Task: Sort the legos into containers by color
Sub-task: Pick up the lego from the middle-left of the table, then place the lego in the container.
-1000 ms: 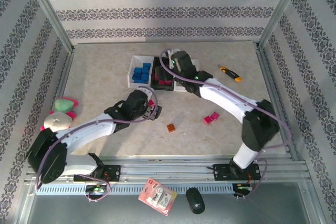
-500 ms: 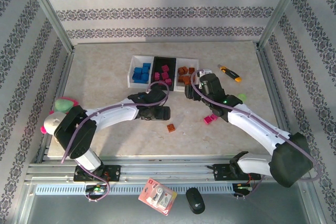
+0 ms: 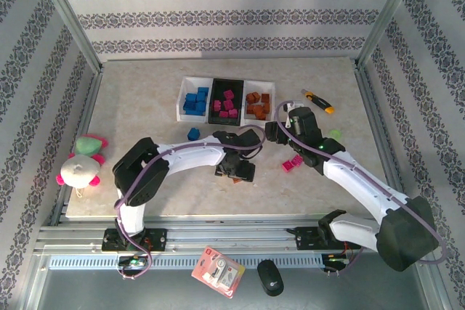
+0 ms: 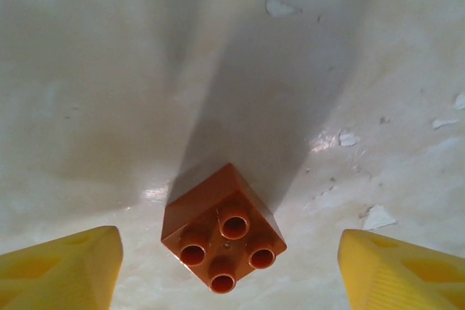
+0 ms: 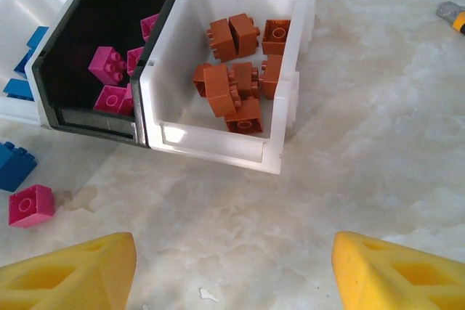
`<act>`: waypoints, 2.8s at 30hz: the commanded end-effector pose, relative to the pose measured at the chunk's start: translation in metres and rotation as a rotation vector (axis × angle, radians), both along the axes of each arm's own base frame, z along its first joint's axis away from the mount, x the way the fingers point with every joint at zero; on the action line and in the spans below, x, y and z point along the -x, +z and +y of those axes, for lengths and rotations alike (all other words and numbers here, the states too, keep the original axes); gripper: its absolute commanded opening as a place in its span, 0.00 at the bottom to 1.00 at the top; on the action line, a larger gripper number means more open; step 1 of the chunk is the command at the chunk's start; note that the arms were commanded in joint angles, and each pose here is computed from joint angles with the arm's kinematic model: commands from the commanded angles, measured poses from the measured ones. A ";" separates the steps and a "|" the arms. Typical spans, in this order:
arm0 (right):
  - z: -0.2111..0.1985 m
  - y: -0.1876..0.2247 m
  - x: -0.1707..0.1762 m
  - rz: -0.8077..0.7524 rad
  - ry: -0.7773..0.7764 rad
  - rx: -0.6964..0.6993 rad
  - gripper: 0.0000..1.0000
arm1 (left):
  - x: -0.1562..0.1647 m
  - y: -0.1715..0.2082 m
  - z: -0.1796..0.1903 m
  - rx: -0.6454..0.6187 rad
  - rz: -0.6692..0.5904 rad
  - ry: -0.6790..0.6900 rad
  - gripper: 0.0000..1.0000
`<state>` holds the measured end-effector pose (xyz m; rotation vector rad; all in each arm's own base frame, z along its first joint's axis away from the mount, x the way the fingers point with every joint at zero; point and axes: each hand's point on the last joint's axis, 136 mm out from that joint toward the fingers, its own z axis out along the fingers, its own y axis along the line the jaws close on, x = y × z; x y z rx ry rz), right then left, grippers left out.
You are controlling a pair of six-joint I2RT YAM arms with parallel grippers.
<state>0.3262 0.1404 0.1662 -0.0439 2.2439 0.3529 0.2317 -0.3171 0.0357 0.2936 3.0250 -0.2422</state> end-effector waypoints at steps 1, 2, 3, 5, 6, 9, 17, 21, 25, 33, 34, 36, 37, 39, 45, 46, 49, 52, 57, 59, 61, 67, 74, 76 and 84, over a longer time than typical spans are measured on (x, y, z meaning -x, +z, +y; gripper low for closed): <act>-0.004 -0.003 0.005 0.002 0.008 -0.011 0.72 | 0.017 -0.001 0.008 -0.073 0.061 -0.053 0.71; -0.004 -0.004 0.006 0.002 0.005 -0.013 0.72 | 0.018 -0.001 0.008 -0.076 0.064 -0.057 0.69; -0.005 -0.004 0.006 0.003 0.002 -0.014 0.71 | 0.018 -0.002 0.008 -0.079 0.065 -0.058 0.67; -0.006 -0.006 0.006 0.006 0.000 -0.016 0.71 | 0.018 -0.003 0.008 -0.084 0.067 -0.063 0.63; -0.007 -0.006 0.006 0.007 -0.002 -0.017 0.71 | 0.018 -0.004 0.009 -0.088 0.062 -0.063 0.62; -0.007 -0.005 0.006 0.005 -0.005 -0.022 0.72 | 0.015 -0.007 0.010 -0.105 0.054 -0.066 0.59; -0.009 0.000 0.011 -0.001 -0.002 -0.022 0.71 | 0.008 -0.015 0.010 -0.129 0.034 -0.074 0.52; -0.011 0.003 0.013 -0.004 -0.004 -0.022 0.71 | 0.004 -0.013 0.006 -0.118 0.016 -0.081 0.41; -0.015 0.006 0.015 -0.013 -0.014 -0.023 0.71 | -0.001 -0.004 0.005 -0.111 -0.014 -0.076 0.41; -0.017 0.005 0.017 -0.009 -0.018 -0.025 0.71 | -0.012 -0.007 0.008 -0.126 -0.044 -0.047 0.49; -0.017 0.005 0.017 -0.006 -0.019 -0.025 0.71 | -0.013 -0.009 0.007 -0.129 -0.043 -0.045 0.49; -0.018 0.005 0.018 -0.006 -0.019 -0.022 0.71 | -0.016 -0.012 0.005 -0.129 -0.042 -0.045 0.48; -0.018 0.004 0.018 -0.004 -0.019 -0.018 0.71 | -0.016 -0.014 0.004 -0.128 -0.040 -0.046 0.47; -0.020 0.004 0.020 -0.003 -0.020 -0.015 0.71 | -0.017 -0.015 0.002 -0.126 -0.037 -0.050 0.41; -0.026 0.011 0.024 -0.018 -0.036 -0.018 0.71 | -0.024 0.004 0.002 -0.114 -0.079 -0.056 0.31; -0.027 0.014 0.025 -0.024 -0.038 -0.018 0.71 | -0.028 0.010 0.002 -0.111 -0.098 -0.059 0.31; -0.032 0.021 0.029 -0.042 -0.049 -0.021 0.71 | -0.044 0.033 0.003 -0.106 -0.164 -0.052 0.32; -0.034 0.027 0.033 -0.059 -0.045 -0.024 0.72 | -0.067 0.057 -0.001 -0.070 -0.240 -0.043 0.32; -0.042 0.034 0.036 -0.085 -0.063 -0.016 0.72 | -0.119 0.095 -0.015 -0.007 -0.385 -0.048 0.33; -0.044 0.036 0.037 -0.092 -0.071 -0.014 0.72 | -0.141 0.107 -0.025 0.009 -0.449 -0.063 0.33; -0.047 0.036 0.038 -0.091 -0.076 -0.011 0.72 | -0.164 0.114 -0.033 0.016 -0.500 -0.068 0.33; -0.055 0.033 0.043 -0.087 -0.107 -0.003 0.72 | -0.228 0.115 -0.058 0.061 -0.618 -0.079 0.33; -0.062 0.029 0.051 -0.075 -0.130 -0.005 0.72 | -0.284 0.096 -0.076 0.102 -0.685 -0.057 0.33; -0.064 0.028 0.053 -0.070 -0.134 -0.001 0.72 | -0.290 0.094 -0.077 0.107 -0.683 -0.055 0.34; -0.068 0.021 0.058 -0.053 -0.150 0.003 0.72 | -0.284 0.129 -0.075 0.127 -0.712 -0.079 0.76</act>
